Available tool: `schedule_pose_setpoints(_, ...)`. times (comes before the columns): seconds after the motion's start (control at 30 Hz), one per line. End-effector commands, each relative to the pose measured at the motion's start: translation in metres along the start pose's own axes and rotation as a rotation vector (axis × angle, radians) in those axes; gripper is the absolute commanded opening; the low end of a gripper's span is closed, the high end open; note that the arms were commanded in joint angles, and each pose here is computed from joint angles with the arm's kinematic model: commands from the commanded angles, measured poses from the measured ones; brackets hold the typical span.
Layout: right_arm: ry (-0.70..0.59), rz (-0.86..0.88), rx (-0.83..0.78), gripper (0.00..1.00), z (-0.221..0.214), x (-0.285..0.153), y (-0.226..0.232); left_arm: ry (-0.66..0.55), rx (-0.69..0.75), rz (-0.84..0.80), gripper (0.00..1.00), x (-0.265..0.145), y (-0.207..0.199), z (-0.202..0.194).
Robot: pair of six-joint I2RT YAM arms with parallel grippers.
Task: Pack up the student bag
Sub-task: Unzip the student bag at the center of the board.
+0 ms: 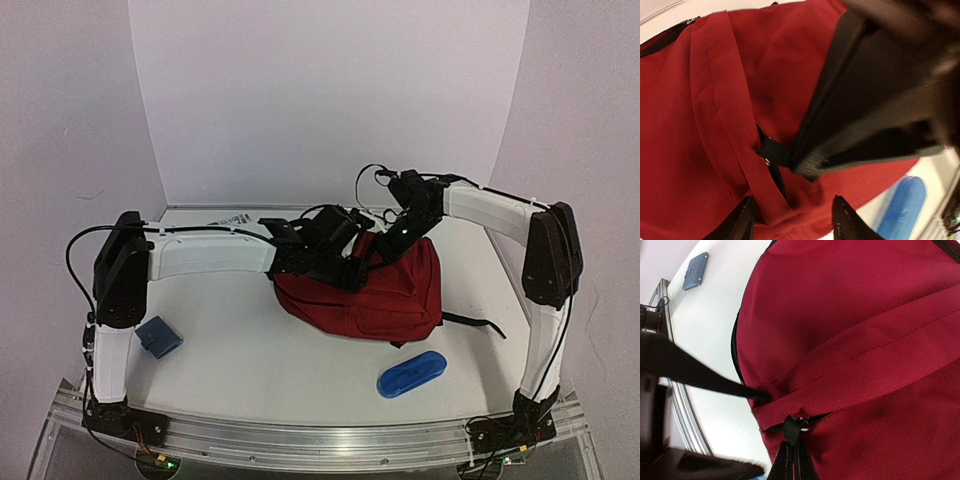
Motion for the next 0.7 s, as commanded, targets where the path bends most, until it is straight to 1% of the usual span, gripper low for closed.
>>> schedule_pose_setpoints(0.0,-0.049,0.011,-0.028,0.00,0.009,-0.021,0.016,0.001,-0.003,0.099,0.43,0.008,0.016,0.005)
schedule_pose_setpoints(0.03,-0.050,0.011,-0.028,0.00,0.010,-0.021,0.016,0.008,-0.014,0.115,0.37,0.010,0.020,0.004)
schedule_pose_setpoints(0.1,-0.048,-0.007,-0.035,0.00,0.011,-0.021,0.013,0.023,-0.039,0.141,0.17,0.009,0.027,0.001)
schedule_pose_setpoints(0.13,-0.047,-0.020,-0.040,0.00,0.012,-0.022,0.011,0.028,-0.054,0.152,0.10,0.007,0.030,-0.001)
schedule_pose_setpoints(0.17,-0.049,-0.040,-0.045,0.00,0.014,-0.023,0.007,0.031,-0.067,0.152,0.04,0.004,0.032,-0.003)
schedule_pose_setpoints(0.2,-0.053,-0.058,-0.044,0.00,0.017,-0.024,0.002,0.035,-0.081,0.144,0.01,0.001,0.032,-0.007)
schedule_pose_setpoints(0.37,-0.093,-0.165,0.013,0.00,0.033,-0.035,-0.044,0.088,-0.143,0.088,0.00,-0.018,0.035,-0.038)
schedule_pose_setpoints(0.5,-0.122,-0.266,0.034,0.00,0.048,-0.041,-0.081,0.146,-0.129,0.081,0.00,-0.030,0.028,-0.060)
schedule_pose_setpoints(0.67,-0.120,-0.376,0.015,0.00,0.062,-0.032,-0.116,0.180,-0.135,0.070,0.00,-0.037,0.022,-0.074)
Point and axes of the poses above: each gripper's point midway between its finger pads, its own x axis out along the fingers, its own y axis along the line the jaws close on, z = x × y, the point moved 7 cm from there along -x, back along the fingers, and after that the axes turned 2 degrees about -x, right-handed, at the moved point
